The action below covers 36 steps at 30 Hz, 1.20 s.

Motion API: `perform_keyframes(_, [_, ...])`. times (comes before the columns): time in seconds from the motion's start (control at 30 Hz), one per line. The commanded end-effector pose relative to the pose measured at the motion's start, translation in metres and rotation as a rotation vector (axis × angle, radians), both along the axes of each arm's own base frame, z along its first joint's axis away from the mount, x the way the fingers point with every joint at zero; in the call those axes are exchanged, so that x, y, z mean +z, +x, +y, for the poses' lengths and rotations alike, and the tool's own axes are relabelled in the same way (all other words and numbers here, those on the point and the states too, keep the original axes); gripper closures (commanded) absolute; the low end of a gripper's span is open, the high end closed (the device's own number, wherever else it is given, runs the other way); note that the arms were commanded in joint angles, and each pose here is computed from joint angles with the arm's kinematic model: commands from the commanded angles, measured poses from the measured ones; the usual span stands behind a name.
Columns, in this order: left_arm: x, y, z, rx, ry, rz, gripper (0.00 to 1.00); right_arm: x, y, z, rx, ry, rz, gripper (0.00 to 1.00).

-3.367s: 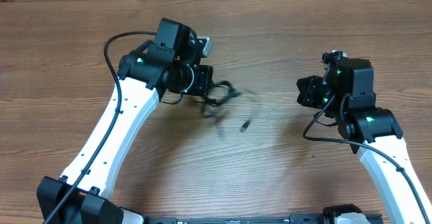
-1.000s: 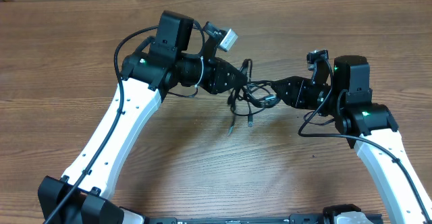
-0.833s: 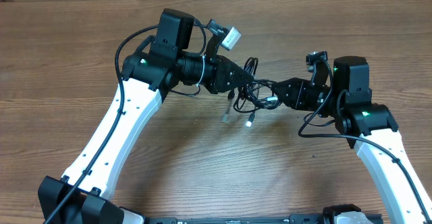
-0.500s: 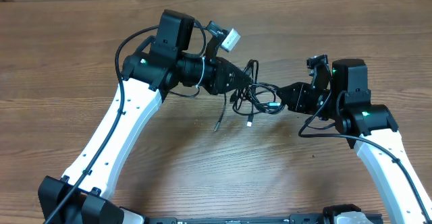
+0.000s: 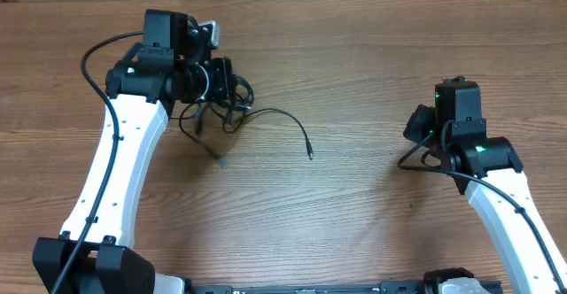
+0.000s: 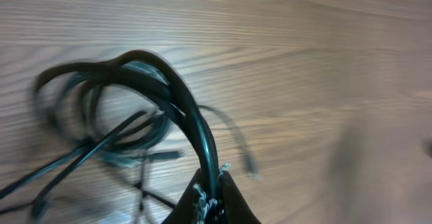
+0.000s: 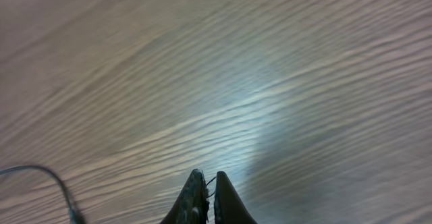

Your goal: Untangle cables

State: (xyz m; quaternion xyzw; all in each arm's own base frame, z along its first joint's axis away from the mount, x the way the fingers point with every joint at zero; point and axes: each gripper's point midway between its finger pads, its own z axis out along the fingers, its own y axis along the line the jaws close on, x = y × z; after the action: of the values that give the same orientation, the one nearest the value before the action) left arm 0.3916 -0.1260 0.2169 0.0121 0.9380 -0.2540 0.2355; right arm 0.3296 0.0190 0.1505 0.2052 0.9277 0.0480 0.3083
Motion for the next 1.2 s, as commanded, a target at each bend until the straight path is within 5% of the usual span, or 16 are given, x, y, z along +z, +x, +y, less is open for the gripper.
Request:
perform_keyframes(0.0, [0.063, -0.051, -0.085, -0.471, -0.384, -0.111, 0.96, 0.009, 0.005, 0.043, 0.216, 0.147, -0.036, 0.93])
perform_keyframes(0.07, [0.071, -0.065, -0.105, -0.595, -0.416, -0.167, 0.95, 0.012, 0.005, 0.052, 0.266, 0.180, -0.046, 0.89])
perform_keyframes(0.13, [0.043, -0.045, -0.093, -0.476, -0.208, -0.158, 0.83, 0.011, 0.003, 0.052, 0.265, 0.181, -0.037, 0.89])
perform_keyframes(0.17, [0.025, -0.034, -0.076, -0.354, -0.078, -0.118, 0.68, 0.010, 0.002, 0.052, 0.265, 0.181, -0.029, 0.89])
perform_keyframes(0.3, [0.001, -0.032, -0.045, -0.200, 0.087, -0.024, 0.41, 0.006, -0.003, 0.052, 0.263, 0.182, -0.003, 0.83])
perform_keyframes(0.43, [-0.002, -0.037, -0.049, -0.201, 0.084, 0.002, 0.36, 0.002, -0.009, 0.053, 0.267, 0.191, 0.024, 0.73])
perform_keyframes(0.53, [-0.008, -0.045, -0.058, -0.200, 0.072, 0.036, 0.28, -0.003, -0.016, 0.052, 0.262, 0.191, 0.063, 0.55])
perform_keyframes(0.8, [-0.065, -0.073, -0.114, -0.278, 0.081, 0.230, 0.24, -0.016, -0.032, 0.039, 0.219, 0.139, 0.148, 0.53])
perform_keyframes(0.97, [-0.105, -0.093, -0.157, -0.369, 0.052, 0.349, 0.24, -0.020, -0.035, 0.017, 0.137, 0.037, 0.172, 0.42])
perform_keyframes(1.17, [-0.147, -0.073, -0.198, -0.414, 0.036, 0.276, 0.26, -0.020, -0.035, 0.016, 0.127, 0.041, 0.173, 0.39])
